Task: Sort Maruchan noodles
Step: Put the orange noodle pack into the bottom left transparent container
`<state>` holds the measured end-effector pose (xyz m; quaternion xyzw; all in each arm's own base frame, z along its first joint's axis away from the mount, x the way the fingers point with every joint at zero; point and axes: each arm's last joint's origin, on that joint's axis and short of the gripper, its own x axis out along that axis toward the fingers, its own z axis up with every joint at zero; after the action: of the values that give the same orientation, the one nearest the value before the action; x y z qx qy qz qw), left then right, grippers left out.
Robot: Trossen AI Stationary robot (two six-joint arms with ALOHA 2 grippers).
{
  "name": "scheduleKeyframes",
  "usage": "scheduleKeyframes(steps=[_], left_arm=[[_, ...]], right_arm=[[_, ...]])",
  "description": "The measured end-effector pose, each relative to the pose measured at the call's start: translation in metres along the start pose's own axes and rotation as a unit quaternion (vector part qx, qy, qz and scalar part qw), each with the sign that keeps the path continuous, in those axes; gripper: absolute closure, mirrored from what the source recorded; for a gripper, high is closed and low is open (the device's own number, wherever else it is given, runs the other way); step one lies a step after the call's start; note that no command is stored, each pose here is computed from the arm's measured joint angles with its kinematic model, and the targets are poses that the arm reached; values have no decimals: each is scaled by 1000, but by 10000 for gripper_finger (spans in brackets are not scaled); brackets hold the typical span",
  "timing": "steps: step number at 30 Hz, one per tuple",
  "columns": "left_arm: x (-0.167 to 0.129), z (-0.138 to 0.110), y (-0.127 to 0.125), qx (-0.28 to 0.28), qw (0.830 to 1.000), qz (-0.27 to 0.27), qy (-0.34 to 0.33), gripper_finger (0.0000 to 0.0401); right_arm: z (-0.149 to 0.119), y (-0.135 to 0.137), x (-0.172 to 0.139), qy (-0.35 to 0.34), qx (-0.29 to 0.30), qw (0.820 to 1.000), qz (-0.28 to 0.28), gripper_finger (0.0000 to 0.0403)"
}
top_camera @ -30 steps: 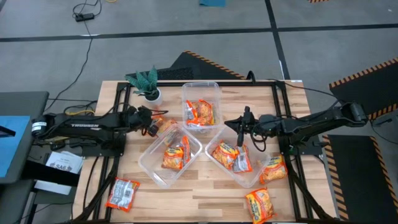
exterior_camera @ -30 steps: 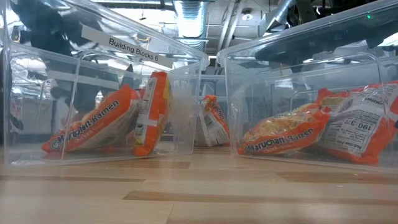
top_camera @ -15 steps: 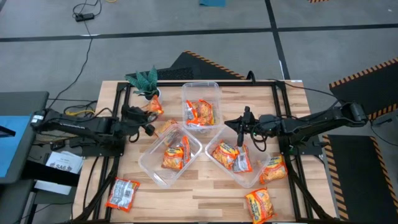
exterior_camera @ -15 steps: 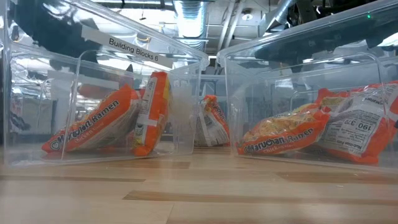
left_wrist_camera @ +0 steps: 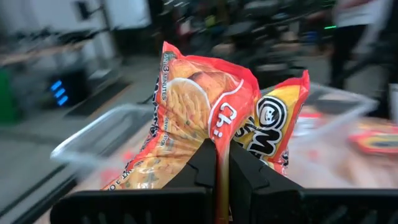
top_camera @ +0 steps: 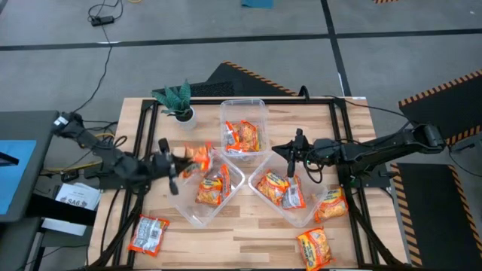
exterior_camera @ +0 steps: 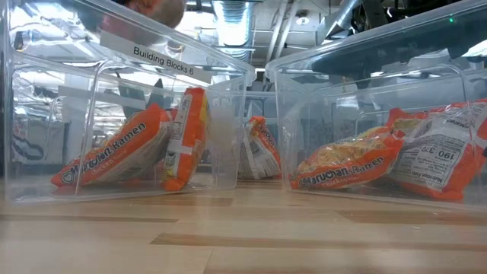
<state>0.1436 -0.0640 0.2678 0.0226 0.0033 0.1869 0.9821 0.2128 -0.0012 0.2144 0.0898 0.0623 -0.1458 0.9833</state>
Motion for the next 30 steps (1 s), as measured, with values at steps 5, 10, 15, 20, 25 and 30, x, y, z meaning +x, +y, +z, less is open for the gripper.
scheduleKeyframes(steps=[5,10,15,20,25,30], left_arm=[[-8,4,-19,44,992,-113,-28,401],[-7,6,-30,81,986,-145,8,401],[-1,1,-39,107,980,-147,82,400],[5,1,-51,129,974,-157,99,399],[8,1,-56,137,973,-153,103,390],[9,-1,-53,146,977,-110,110,356]], right_arm=[[0,0,0,0,0,1000,0,369],[0,0,0,0,0,1000,0,369],[0,0,0,0,0,1000,0,369],[0,0,0,0,0,1000,0,369],[0,0,0,1,0,1000,0,369],[0,0,0,1,0,1000,0,369]])
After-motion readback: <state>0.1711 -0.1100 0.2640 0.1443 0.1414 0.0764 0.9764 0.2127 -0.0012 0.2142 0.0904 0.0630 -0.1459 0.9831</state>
